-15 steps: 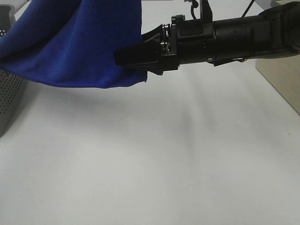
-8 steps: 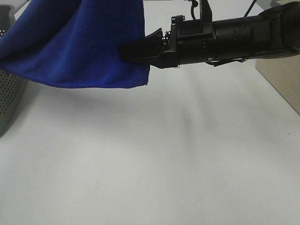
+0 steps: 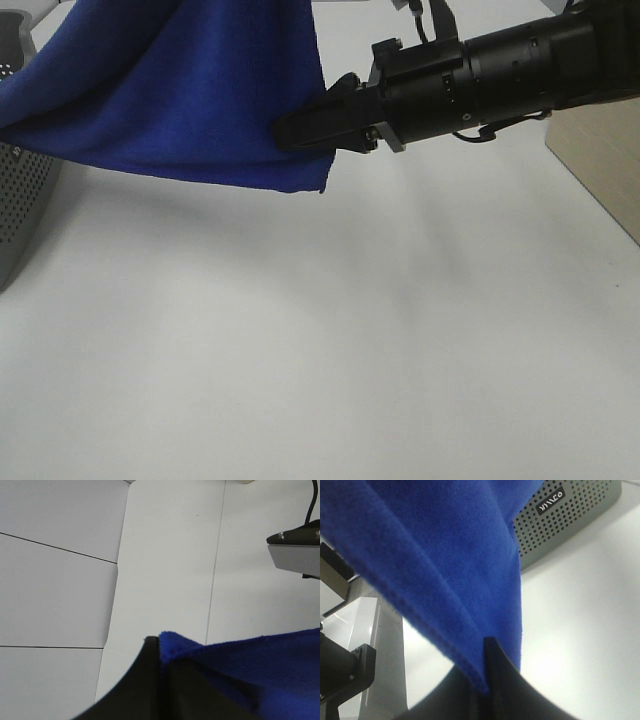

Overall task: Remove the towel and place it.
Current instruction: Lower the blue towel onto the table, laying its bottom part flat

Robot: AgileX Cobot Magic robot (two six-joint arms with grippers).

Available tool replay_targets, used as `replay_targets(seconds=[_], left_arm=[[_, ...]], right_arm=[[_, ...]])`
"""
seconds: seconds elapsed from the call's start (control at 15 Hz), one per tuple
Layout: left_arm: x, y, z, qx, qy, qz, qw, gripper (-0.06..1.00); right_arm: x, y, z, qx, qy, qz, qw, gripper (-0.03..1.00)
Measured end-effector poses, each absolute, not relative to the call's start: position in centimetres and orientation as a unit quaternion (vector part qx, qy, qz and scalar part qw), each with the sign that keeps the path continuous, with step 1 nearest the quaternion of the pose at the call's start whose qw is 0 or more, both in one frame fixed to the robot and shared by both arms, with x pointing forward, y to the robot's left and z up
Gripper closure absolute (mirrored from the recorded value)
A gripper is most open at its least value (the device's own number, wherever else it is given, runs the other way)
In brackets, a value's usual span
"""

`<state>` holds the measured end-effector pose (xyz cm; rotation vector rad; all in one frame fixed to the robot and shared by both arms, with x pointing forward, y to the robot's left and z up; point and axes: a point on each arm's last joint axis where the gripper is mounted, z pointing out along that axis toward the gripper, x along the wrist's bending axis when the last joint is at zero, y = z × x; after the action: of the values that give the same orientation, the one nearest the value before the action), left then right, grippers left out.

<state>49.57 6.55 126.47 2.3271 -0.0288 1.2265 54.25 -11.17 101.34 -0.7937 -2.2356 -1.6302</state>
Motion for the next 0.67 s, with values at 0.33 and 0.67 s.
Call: replay_targets(seconds=[0.33,0.67], left_arm=[[49.7,6.2,127.0,0.840,-0.005,0.464,0.282,0.94],[50.2,5.6,127.5,0.813,0.007,0.488,0.319,0.94]], right_arm=[[53.5,-12.6,105.7,-0.331,-0.813,-0.471,0.091,0.95],[54.5,-14.3,111.7,-0.380,-0.855,-0.352,0.021,0.95]])
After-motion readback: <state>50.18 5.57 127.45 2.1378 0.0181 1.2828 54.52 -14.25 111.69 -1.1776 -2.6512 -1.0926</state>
